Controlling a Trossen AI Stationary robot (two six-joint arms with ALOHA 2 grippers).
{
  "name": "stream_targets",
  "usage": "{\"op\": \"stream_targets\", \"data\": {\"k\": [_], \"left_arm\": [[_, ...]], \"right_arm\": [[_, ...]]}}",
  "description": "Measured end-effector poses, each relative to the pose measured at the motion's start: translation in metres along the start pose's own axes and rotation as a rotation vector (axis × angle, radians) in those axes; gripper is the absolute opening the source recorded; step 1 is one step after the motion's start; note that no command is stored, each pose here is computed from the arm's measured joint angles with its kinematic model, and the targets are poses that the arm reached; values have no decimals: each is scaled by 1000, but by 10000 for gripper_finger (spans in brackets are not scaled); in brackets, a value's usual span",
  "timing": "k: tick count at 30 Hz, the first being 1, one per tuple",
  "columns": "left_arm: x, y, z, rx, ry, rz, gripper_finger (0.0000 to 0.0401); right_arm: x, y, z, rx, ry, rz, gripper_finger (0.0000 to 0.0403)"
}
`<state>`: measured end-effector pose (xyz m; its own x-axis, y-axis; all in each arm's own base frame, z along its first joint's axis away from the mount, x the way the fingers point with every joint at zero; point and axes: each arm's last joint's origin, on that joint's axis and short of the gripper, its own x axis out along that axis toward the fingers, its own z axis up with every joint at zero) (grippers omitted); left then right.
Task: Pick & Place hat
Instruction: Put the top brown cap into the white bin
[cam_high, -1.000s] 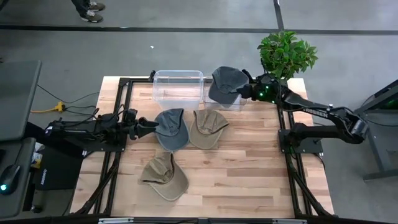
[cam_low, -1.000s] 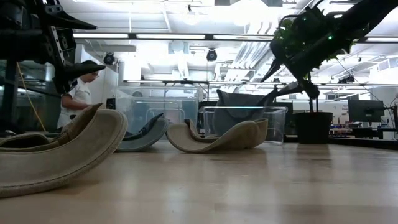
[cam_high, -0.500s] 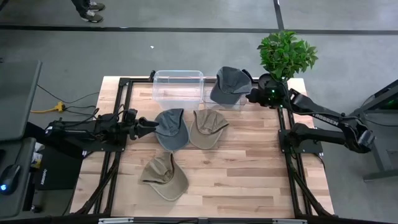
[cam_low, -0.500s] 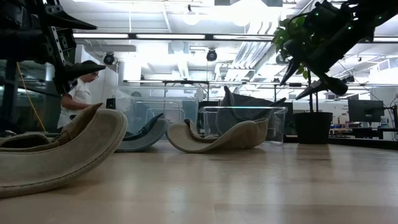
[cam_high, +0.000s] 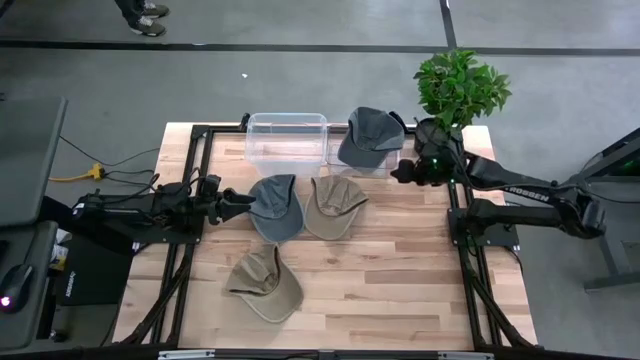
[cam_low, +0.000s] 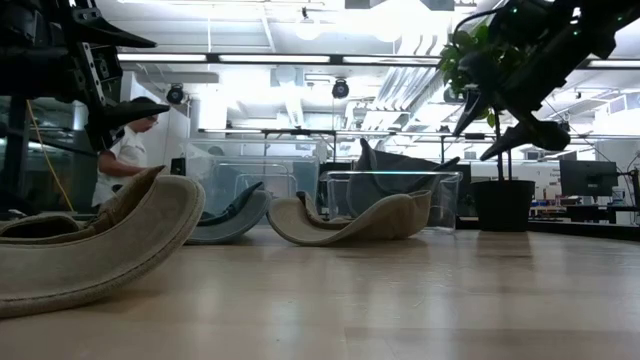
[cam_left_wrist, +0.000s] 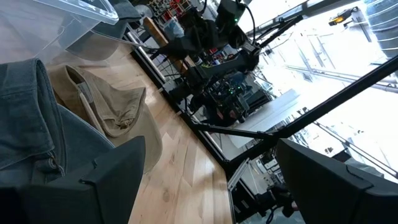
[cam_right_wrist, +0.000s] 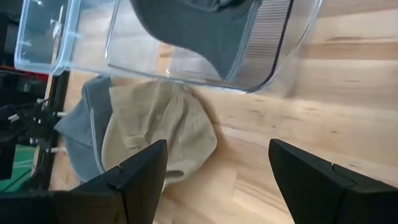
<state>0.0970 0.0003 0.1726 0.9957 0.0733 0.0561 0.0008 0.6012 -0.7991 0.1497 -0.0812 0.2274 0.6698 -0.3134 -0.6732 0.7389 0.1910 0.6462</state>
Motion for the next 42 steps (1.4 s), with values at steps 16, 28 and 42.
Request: {"op": "stream_targets", "data": {"k": [16, 28, 42], "left_arm": [[0, 0, 0, 0, 3, -3, 340], [0, 0, 0, 0, 2, -2, 340], [0, 0, 0, 0, 2, -2, 340]], "right_arm": [[0, 19, -27, -520, 93, 130, 275], [11, 37, -66, -1173, 144, 252, 275], [40, 61, -85, -1654, 102, 253, 275]]}}
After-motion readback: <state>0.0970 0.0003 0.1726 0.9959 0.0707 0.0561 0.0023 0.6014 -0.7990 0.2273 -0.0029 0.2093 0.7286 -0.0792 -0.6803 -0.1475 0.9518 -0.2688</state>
